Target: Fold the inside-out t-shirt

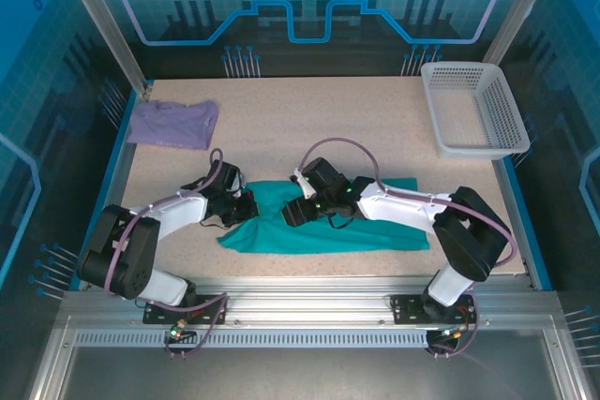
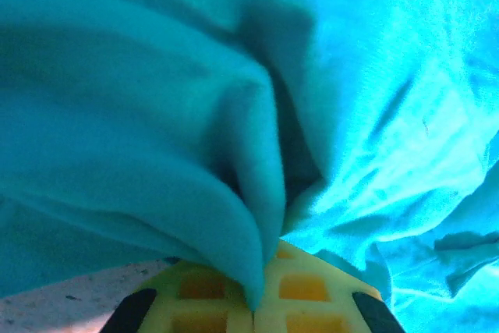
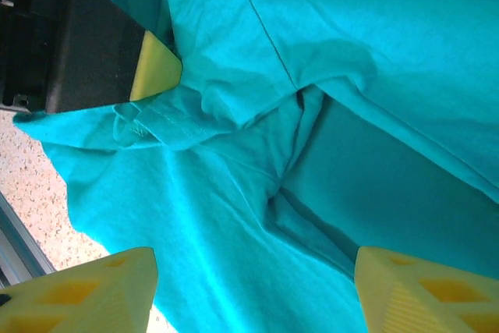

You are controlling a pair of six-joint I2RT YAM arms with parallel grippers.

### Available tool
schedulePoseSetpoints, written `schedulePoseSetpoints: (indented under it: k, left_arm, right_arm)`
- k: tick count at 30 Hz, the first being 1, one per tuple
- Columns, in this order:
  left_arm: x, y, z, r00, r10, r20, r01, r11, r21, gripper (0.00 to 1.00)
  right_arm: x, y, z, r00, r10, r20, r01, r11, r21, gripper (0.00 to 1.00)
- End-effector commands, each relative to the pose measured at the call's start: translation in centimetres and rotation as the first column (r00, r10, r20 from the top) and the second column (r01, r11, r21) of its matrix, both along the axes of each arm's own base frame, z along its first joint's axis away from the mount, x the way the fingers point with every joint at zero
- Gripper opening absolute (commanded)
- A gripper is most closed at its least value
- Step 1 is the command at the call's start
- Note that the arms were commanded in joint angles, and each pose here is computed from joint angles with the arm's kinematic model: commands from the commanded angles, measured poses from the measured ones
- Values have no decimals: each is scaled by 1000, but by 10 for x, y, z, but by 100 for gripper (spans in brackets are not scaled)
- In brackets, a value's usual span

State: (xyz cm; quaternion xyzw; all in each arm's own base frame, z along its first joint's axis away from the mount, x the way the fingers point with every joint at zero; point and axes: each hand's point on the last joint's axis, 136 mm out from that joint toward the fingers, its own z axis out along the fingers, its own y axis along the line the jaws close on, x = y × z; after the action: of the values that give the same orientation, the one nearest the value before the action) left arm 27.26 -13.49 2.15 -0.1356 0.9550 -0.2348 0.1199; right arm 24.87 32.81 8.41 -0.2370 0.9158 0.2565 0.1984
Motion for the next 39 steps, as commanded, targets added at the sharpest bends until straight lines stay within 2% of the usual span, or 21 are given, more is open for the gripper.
schedulePoseSetpoints:
  k: [1,8,12,14,17,20,21,22,27,35,37,39]
  left_arm:
    - [3,16,1,1000,9,-7,-9,995,95,0]
    - [6,54,40,999,48,7,-48,948,314,0]
    - [10,92,71,997,81,11,-75,862,501,0]
    - [10,114,89,995,101,10,-86,792,605,0]
    - [10,149,118,993,116,8,-82,650,756,0]
    - [11,189,155,989,149,-9,-55,420,906,0]
    - [12,195,163,987,159,-15,-45,366,929,0]
    - [14,197,168,986,163,-29,-28,339,940,0]
    - [31,167,164,991,103,-84,49,302,952,0]
    - [47,83,141,980,-27,-199,200,210,957,0]
    - [47,55,133,974,-63,-218,226,208,952,0]
    - [49,23,119,967,-110,-230,251,241,938,0]
  right_arm:
    - [5,-18,12,999,-42,32,42,999,-6,68]
    - [9,-64,15,991,-128,51,128,992,-4,68]
    - [16,-92,21,979,-195,57,195,981,15,68]
    - [18,-104,24,973,-224,59,223,975,14,68]
    - [18,-120,26,965,-255,57,255,967,9,68]
    - [16,-132,29,960,-271,69,272,962,-6,68]
    - [16,-135,30,959,-275,75,276,961,-10,68]
    - [15,-139,29,957,-279,80,281,960,-16,68]
    - [16,-155,30,944,-319,89,321,947,-8,69]
    - [15,-169,25,934,-350,75,351,936,-6,69]
    - [14,-174,25,930,-361,73,363,932,-7,69]
    - [14,-179,25,925,-372,74,373,928,-4,69]
